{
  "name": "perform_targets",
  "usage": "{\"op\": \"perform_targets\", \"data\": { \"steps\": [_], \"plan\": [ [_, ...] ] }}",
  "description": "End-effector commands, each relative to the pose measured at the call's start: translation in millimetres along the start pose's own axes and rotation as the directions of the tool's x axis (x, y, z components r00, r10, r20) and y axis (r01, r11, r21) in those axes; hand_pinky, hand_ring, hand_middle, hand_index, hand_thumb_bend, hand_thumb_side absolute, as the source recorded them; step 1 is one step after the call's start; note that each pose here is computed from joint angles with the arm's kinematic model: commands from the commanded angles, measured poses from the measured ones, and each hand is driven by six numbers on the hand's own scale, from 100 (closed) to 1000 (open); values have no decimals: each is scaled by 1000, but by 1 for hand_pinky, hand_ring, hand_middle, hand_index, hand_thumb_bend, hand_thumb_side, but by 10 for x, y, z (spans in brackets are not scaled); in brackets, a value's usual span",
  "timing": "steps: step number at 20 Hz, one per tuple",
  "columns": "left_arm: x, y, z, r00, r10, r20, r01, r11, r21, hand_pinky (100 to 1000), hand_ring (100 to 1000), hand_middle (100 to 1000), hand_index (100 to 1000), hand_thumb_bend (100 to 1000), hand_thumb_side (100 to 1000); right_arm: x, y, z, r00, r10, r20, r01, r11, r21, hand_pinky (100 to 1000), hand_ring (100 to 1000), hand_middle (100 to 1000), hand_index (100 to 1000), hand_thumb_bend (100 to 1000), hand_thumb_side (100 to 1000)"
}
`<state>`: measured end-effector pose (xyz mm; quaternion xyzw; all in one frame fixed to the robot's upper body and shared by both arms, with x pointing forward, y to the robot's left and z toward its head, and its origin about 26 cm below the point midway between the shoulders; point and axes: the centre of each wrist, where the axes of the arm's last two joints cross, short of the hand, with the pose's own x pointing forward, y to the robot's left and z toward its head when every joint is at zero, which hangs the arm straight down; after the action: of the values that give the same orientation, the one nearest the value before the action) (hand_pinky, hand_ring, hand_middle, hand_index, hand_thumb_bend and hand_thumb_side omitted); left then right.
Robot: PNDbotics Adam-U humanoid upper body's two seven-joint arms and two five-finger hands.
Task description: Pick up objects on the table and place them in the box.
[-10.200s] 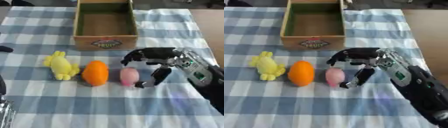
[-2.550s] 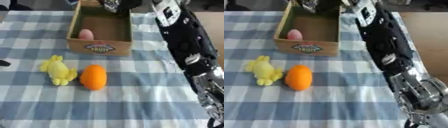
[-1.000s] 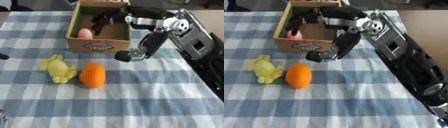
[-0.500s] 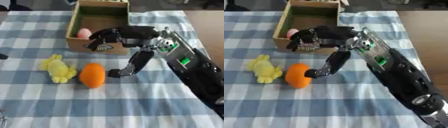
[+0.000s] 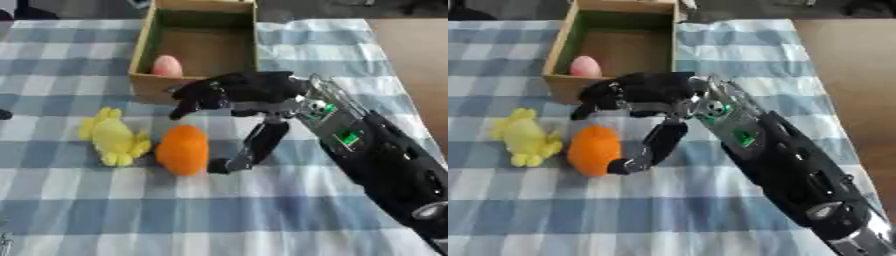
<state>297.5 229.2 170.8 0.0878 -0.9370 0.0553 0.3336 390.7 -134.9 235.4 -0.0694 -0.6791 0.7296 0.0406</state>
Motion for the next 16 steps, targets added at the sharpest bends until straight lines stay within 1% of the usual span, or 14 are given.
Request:
{"op": "perform_targets", "data": {
  "steps": [1,10,16],
  "plan": [
    [55,4,-41,1000,-3,27,4,1000,-9,455,746,694,784,100,774,18,-69,-34,939,207,274,-284,916,282,914,981,806,944,343,593],
    [56,-8,-41,1000,0,26,1,1000,-10,455,747,694,784,100,778,28,-78,-100,937,242,251,-312,904,292,893,974,815,941,347,603],
    [58,-16,-42,1000,3,27,-2,1000,-13,455,748,694,784,100,781,1,-126,-52,936,281,211,-335,897,290,872,967,822,935,351,600]
  ]
}}
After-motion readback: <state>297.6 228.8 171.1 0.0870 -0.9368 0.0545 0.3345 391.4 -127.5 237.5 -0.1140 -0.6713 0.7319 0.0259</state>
